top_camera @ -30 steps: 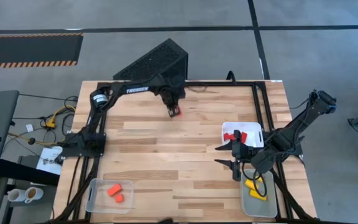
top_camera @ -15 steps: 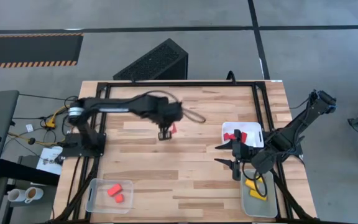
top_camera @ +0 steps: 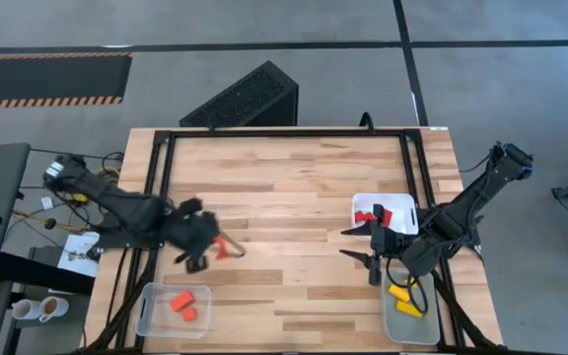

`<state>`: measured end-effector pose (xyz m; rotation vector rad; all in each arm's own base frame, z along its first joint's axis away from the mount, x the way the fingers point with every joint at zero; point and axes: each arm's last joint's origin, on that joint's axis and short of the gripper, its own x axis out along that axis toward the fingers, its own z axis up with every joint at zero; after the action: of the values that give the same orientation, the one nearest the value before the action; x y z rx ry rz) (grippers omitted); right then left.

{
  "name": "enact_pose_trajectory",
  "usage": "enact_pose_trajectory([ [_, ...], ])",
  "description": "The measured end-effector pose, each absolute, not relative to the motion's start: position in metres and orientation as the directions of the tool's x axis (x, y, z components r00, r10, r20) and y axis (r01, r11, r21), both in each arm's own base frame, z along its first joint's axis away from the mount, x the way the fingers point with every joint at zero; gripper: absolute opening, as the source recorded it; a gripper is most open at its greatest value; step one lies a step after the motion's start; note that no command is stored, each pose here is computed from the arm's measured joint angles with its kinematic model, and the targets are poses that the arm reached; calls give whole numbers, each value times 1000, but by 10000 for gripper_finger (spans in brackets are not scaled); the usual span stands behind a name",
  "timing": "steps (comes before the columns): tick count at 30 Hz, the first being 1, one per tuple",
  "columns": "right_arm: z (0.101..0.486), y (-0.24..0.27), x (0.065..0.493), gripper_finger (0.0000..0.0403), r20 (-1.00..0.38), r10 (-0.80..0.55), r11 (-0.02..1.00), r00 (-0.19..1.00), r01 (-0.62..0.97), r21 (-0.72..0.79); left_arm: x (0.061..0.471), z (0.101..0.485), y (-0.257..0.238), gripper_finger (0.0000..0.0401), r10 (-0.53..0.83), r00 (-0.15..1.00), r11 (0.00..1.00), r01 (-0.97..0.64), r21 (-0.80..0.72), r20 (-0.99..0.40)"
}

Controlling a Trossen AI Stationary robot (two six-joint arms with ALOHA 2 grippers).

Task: Sort & place blocks by color
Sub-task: Put the orange block into the transparent bin

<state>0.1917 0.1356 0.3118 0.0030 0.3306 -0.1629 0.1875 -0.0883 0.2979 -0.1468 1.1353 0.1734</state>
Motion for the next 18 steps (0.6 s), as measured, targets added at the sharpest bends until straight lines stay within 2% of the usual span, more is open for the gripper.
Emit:
enact_pose_trajectory([
  [4, 314, 132, 195, 225, -309, -173, 984, 935, 176, -18, 158, 281, -113, 0, 7, 385, 974, -211, -80, -923],
  [10, 315, 127, 199, 225, -298, -193, 980, 935, 201, -3, 136, 265, -153, 0, -80, 375, 976, -159, -150, -923],
  [18, 316, 127, 200, 225, -293, -193, 979, 936, 204, 5, 115, 237, -195, 1, -66, 274, 978, -175, -117, -959],
])
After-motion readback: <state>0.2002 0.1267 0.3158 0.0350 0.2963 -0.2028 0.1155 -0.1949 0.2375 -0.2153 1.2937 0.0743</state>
